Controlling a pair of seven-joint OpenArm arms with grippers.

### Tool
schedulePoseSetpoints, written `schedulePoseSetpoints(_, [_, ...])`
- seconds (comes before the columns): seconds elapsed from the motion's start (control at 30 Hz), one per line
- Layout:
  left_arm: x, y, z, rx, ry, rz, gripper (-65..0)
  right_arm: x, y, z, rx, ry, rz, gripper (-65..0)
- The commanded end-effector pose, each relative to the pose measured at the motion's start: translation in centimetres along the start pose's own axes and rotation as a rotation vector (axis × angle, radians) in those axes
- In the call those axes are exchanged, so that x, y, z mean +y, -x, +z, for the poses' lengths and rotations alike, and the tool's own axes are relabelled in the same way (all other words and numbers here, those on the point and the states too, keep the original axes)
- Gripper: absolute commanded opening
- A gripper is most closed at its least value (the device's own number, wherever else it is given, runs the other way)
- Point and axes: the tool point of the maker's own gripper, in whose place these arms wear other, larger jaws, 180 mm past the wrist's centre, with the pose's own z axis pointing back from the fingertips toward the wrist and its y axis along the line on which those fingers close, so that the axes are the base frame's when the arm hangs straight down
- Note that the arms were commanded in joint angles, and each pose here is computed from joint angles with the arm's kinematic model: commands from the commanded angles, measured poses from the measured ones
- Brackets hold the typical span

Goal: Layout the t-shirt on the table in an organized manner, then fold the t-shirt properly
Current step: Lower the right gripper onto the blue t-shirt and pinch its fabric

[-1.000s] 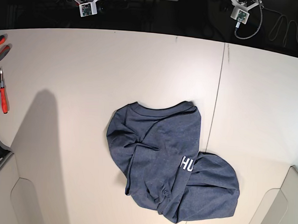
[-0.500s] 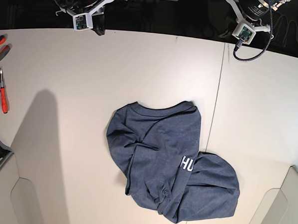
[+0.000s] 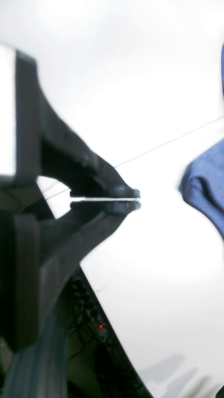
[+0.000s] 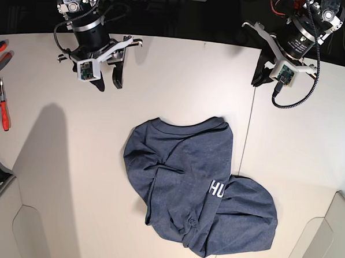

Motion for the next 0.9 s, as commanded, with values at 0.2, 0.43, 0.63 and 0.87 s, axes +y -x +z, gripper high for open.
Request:
schedulePoseSetpoints(0.2, [1.8, -2.2, -0.5, -0.071, -0.068, -0.003, -41.1, -0.1, -5.9, -2.4, -0.150, 0.004, -0.007, -38.0])
schedulePoseSetpoints(0.43, [2.7, -2.9, -0.7, -0.089, -0.107, -0.003, -41.1, 1.0, -11.8, -5.5, -0.234, -0.013, -0.064, -29.5])
schedulePoseSetpoints(0.63, [2.8, -3.0, -0.8, -0.092, -0.108, -0.003, -41.1, 3.3, -13.5, -10.6, -0.214, -0.059, -0.151, -29.4])
schedulePoseSetpoints(0.87, [2.8, -2.5, -0.8, -0.065, -0.107, -0.002, -41.1, 3.7, -17.1, -18.3, -0.148, -0.064, -0.091, -29.4])
